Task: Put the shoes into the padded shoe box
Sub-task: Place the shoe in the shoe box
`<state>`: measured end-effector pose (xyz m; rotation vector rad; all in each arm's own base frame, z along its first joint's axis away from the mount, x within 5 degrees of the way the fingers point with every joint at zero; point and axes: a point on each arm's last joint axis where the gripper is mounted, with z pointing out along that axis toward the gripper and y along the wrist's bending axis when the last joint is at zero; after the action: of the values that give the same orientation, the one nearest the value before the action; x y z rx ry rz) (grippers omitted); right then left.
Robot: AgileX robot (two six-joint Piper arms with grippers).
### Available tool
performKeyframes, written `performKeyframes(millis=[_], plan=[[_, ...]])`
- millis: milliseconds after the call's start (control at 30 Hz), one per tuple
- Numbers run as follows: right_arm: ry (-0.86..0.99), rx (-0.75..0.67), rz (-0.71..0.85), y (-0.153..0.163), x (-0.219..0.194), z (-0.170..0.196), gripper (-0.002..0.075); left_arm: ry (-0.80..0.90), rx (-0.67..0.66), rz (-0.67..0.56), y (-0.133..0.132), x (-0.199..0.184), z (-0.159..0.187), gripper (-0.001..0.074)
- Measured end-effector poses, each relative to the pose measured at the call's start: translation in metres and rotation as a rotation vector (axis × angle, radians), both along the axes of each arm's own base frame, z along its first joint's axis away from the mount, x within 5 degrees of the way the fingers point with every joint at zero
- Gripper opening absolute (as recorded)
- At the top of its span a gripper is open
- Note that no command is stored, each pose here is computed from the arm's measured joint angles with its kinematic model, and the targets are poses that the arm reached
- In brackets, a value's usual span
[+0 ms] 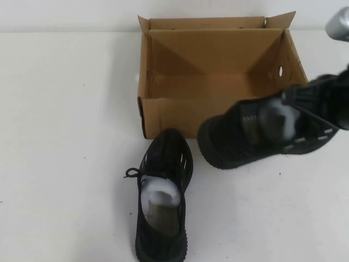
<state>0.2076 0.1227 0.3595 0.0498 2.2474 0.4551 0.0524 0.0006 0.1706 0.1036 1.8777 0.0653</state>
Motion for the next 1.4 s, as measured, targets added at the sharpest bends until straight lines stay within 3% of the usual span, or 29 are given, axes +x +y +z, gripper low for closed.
performKeyframes(millis=[200,700,1000,1400], plan=[[-0.036,0.015,-0.008,0.012,0.020,0.001,0.0008,0.000,0.000,0.000,0.000,0.000,0.000,-0.0004],[-0.170,-0.008,-0.044,0.060,0.110,0.048,0.0008,0.000,0.000,0.000,0.000,0.000,0.000,-0.0004],[-0.122,0.001,-0.124,0.070,0.163,0.024,0.0008,0.000,0.000,0.000,0.000,0.000,0.000,-0.0004],[-0.072,0.094,-0.200,0.078,0.177,0.009,0.0008,0.000,0.000,0.000,0.000,0.000,0.000,-0.0004]])
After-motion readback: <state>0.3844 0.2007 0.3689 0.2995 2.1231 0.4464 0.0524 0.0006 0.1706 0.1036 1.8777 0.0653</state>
